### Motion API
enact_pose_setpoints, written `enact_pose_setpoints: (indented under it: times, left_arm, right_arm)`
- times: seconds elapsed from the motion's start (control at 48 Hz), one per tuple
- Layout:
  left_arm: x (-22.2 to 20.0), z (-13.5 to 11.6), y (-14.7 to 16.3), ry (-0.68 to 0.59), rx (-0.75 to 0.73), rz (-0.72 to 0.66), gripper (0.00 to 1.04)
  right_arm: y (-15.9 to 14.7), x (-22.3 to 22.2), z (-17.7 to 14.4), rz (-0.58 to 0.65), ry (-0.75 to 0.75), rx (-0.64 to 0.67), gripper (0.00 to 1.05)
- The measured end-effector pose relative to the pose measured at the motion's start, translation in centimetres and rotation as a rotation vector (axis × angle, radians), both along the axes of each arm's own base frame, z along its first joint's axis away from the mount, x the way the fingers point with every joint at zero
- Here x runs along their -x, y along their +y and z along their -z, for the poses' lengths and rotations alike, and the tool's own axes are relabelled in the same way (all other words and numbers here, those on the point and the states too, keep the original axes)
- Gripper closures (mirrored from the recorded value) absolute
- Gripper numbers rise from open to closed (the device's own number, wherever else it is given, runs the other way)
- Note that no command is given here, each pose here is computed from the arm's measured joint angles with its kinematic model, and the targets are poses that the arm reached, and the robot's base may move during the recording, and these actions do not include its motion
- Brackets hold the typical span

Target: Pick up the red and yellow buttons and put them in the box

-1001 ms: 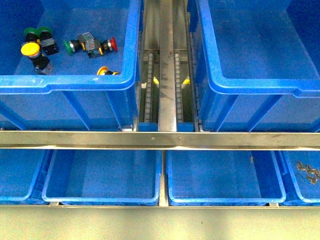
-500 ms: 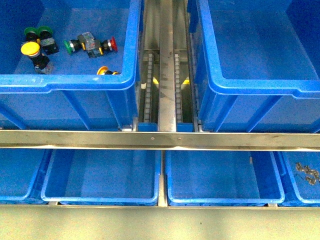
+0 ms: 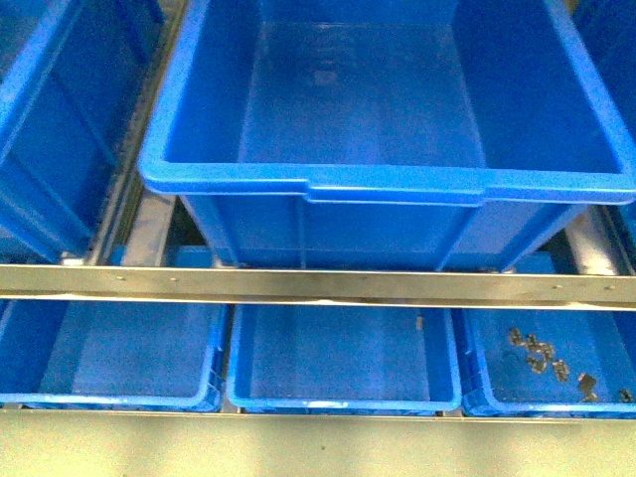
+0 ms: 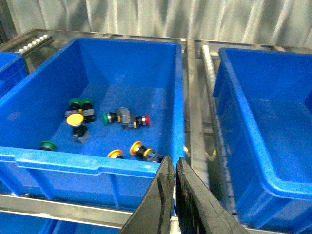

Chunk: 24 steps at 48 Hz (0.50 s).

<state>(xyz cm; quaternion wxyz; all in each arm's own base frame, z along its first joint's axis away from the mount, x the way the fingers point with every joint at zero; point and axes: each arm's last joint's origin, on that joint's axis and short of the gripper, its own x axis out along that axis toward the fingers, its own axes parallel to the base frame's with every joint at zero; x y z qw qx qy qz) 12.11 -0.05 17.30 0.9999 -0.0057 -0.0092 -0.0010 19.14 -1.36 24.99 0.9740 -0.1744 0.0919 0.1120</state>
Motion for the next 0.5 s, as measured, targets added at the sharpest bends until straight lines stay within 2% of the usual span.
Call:
enact_pose_setpoints:
  times: [0.5]
  left_arm:
    - [1.2, 0.0, 0.0, -0.004, -0.002, 0.005, 1.02]
  right_arm:
    - [0.9, 0.4, 0.5, -0.024, 0.007, -0.033, 0.67]
